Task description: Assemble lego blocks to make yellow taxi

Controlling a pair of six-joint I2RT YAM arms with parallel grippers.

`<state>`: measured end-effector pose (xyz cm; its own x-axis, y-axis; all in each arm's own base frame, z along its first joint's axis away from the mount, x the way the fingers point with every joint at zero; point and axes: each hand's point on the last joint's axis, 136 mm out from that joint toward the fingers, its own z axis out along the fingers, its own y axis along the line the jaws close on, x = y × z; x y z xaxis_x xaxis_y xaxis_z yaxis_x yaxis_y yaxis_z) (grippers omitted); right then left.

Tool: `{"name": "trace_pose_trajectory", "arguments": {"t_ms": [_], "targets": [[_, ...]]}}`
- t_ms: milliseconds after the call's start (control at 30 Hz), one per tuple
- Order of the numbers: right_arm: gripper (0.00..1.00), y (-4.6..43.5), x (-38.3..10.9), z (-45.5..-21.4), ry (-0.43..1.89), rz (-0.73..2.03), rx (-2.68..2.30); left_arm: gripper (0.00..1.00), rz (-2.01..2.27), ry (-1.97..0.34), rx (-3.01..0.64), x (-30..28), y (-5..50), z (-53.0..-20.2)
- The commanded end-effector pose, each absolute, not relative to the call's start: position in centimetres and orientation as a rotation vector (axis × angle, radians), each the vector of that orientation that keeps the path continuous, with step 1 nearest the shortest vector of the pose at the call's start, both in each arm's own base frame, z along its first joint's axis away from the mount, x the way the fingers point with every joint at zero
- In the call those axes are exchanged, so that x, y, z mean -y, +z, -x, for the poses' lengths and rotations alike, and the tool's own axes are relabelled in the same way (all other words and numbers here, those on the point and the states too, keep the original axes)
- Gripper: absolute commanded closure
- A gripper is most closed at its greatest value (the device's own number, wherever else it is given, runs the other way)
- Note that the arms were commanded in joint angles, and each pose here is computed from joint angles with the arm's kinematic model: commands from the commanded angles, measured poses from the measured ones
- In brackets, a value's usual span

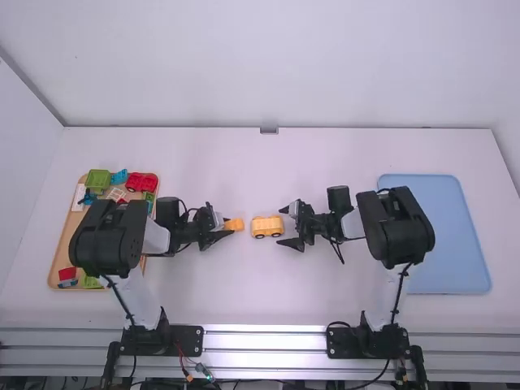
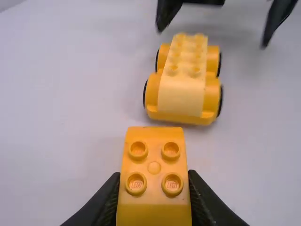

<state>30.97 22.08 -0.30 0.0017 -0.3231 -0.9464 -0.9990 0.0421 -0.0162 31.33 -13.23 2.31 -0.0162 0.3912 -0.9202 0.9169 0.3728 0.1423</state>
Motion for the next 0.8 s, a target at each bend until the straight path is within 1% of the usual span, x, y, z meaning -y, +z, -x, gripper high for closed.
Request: {"name": "trace_pose_trajectory", "arguments": {"t_ms": [0,100,200,300,367,400,433,533,633,767], "targets": [[0.02,-0.1,-22.7,-31.9,1.036,1.417,-1.396,0.78,-1.169,-0.651,-1.57,13.6,4.8,-30.7],[0.02,-0.1,-22.9,-32.1,1.057,1.426,-1.344,0.78,-1.139,-0.661,-1.571,13.7,6.2,-30.4],[0.02,-0.6,-23.1,-32.2,1.054,1.445,-1.311,0.77,-1.122,-0.7,-1.581,14.4,7.1,-30.5],[0.01,-1.2,-23.8,-31.6,1.061,1.468,-1.309,0.76,-1.165,-0.735,-1.59,15.3,7.0,-30.3],[0.01,-1.8,-24.2,-31.3,1.041,1.498,-1.303,0.78,-1.222,-0.752,-1.582,16.2,6.9,-30.0],[0.02,-2.3,-24.5,-31.2,1.029,1.512,-1.312,0.8,-1.258,-0.76,-1.575,16.7,6.9,-29.8],[0.04,-2.6,-24.8,-31.1,1.02,1.526,-1.322,0.85,-1.304,-0.759,-1.56,17.3,6.9,-29.7],[0.08,-2.7,-25.2,-30.8,1.018,1.542,-1.319,0.9,-1.338,-0.734,-1.58,18.0,6.9,-30.2],[0.12,-2.7,-25.5,-30.6,1.02,1.55,-1.312,0.92,-1.368,-0.73,-1.568,19.0,6.8,-30.2],[0.2,-3.2,-25.3,-31.1,0.998,1.538,-1.369,0.92,-1.373,-0.748,-1.568,19.5,5.8,-31.0]]}}
